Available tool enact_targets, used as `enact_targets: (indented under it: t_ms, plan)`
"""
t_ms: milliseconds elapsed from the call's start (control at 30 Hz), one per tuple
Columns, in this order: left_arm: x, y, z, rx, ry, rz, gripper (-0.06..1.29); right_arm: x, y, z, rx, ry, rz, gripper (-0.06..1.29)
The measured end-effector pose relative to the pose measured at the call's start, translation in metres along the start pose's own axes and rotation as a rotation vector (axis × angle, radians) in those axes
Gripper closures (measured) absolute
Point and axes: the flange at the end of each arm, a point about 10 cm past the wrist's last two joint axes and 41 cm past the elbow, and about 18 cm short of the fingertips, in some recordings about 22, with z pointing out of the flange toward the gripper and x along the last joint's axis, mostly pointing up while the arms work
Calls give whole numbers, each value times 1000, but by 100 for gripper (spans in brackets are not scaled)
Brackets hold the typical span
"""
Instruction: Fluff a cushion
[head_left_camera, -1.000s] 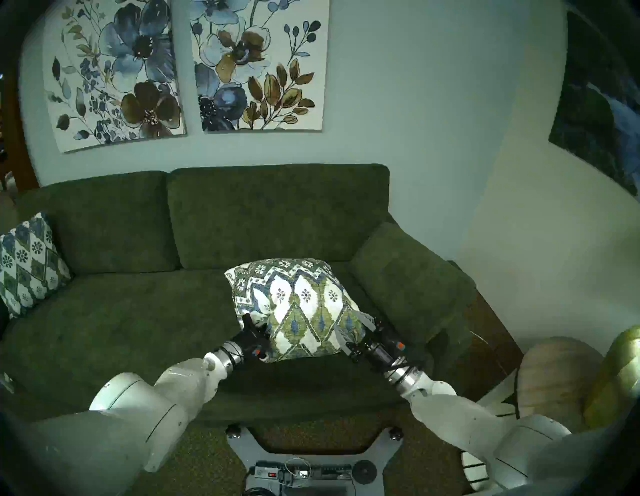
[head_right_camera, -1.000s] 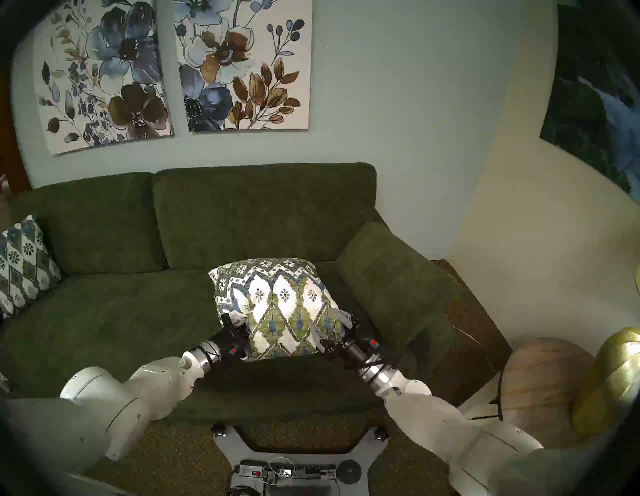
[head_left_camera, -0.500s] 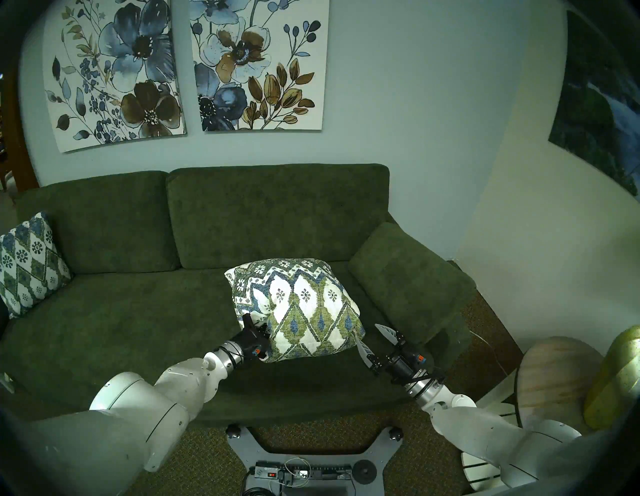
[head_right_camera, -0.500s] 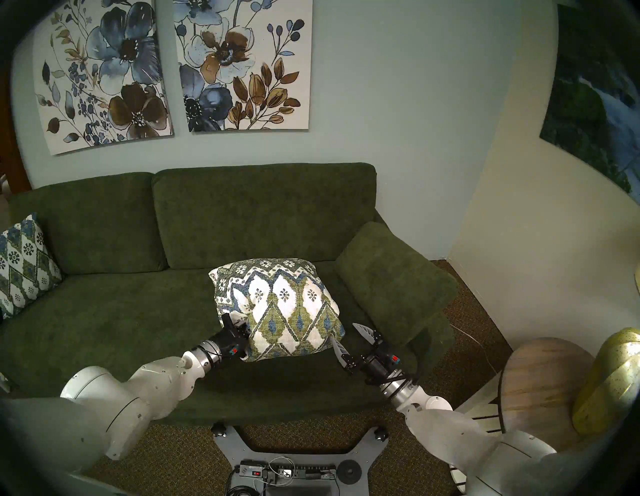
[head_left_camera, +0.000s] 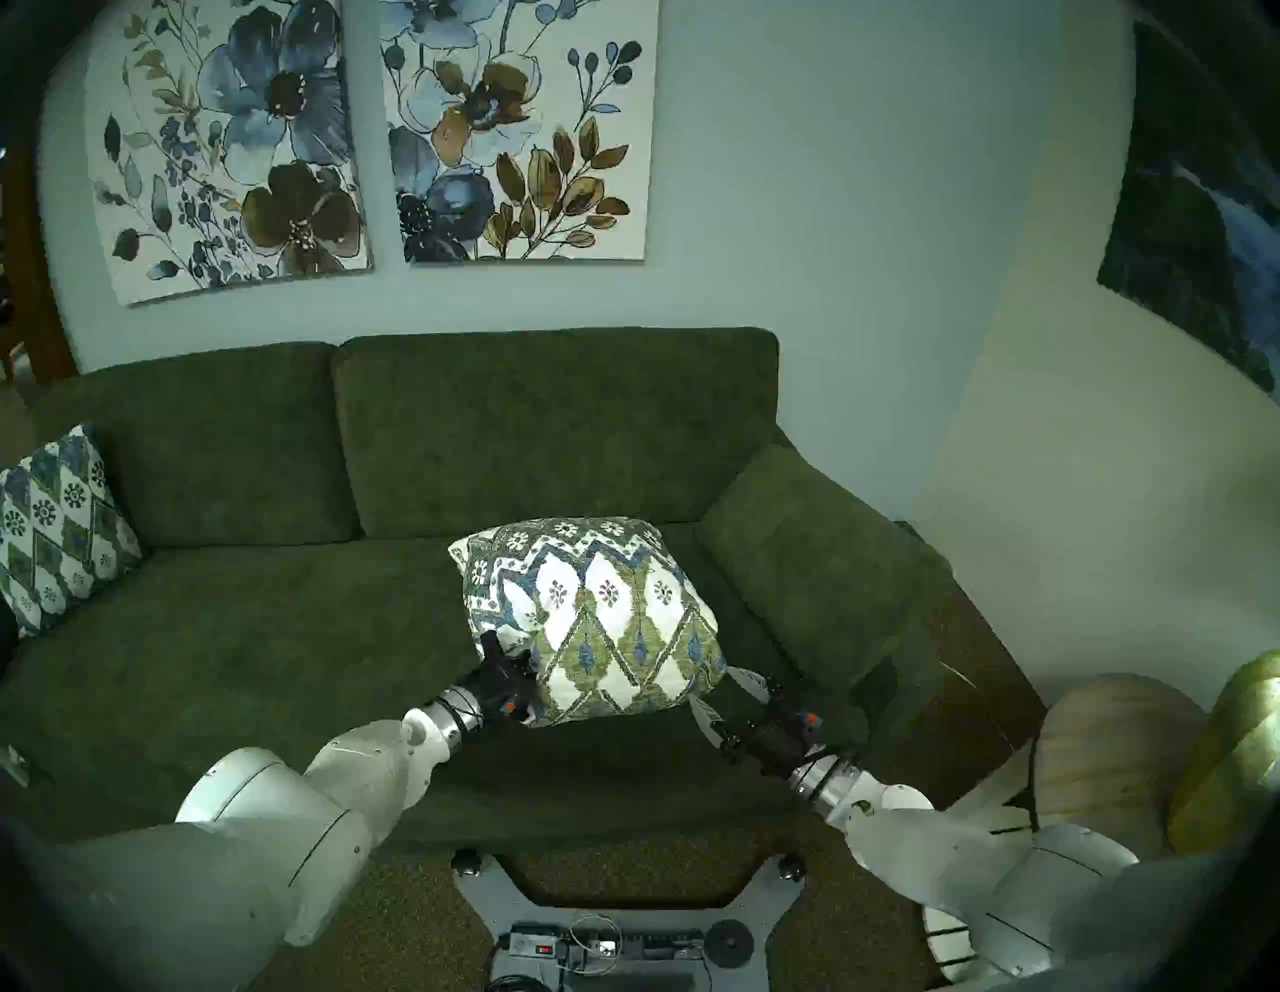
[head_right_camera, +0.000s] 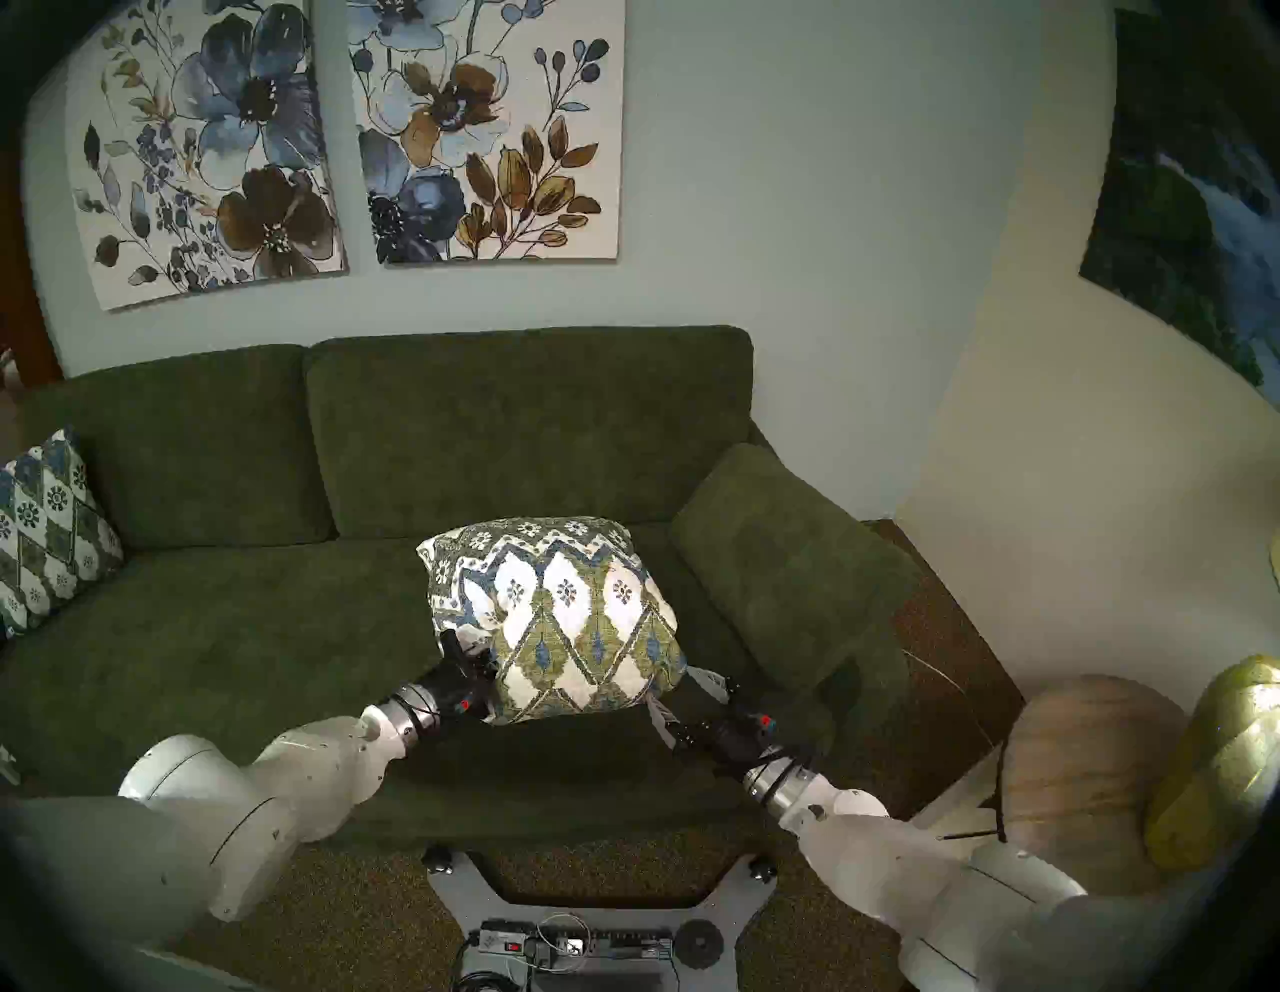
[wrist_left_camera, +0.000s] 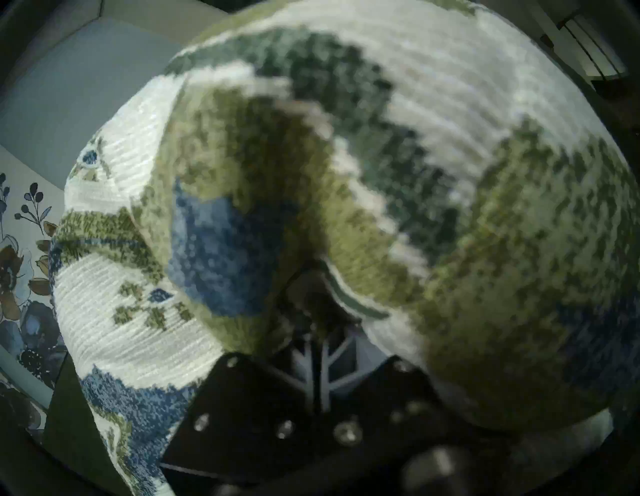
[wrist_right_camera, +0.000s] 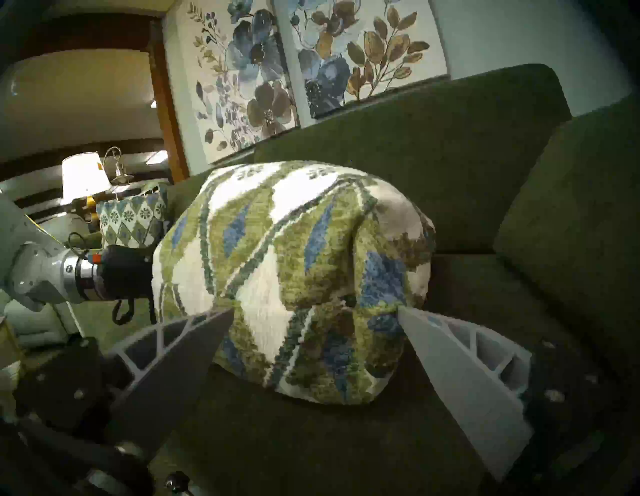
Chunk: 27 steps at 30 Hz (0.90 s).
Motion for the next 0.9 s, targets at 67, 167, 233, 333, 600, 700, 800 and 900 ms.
enact_targets:
  t_ms: [67, 167, 233, 333, 600, 700, 800, 900]
  plan:
    - [-2, 1, -4, -1, -1, -4, 125, 3, 6, 4, -11, -7, 1, -1]
    - [-4, 2, -8, -2, -2, -7, 125, 7, 13, 8, -24, -14, 1, -1]
    - [-6, 3, -13, -3, -4, -9, 125, 10, 19, 10, -36, -22, -1, -1]
    - [-10, 3, -19, -5, -7, -11, 125, 12, 26, 8, -54, -40, -4, -1]
    - [-12, 5, -25, -9, -6, -16, 125, 5, 30, 4, -80, -89, 2, -1]
    - [-12, 5, -24, -8, -3, -16, 125, 1, 26, 7, -80, -101, 8, -1]
    - [-11, 4, -23, -9, -2, -16, 125, -2, 20, 15, -74, -108, 17, -1]
    - [-11, 4, -23, -10, -2, -16, 125, -1, 15, 24, -64, -105, 21, -1]
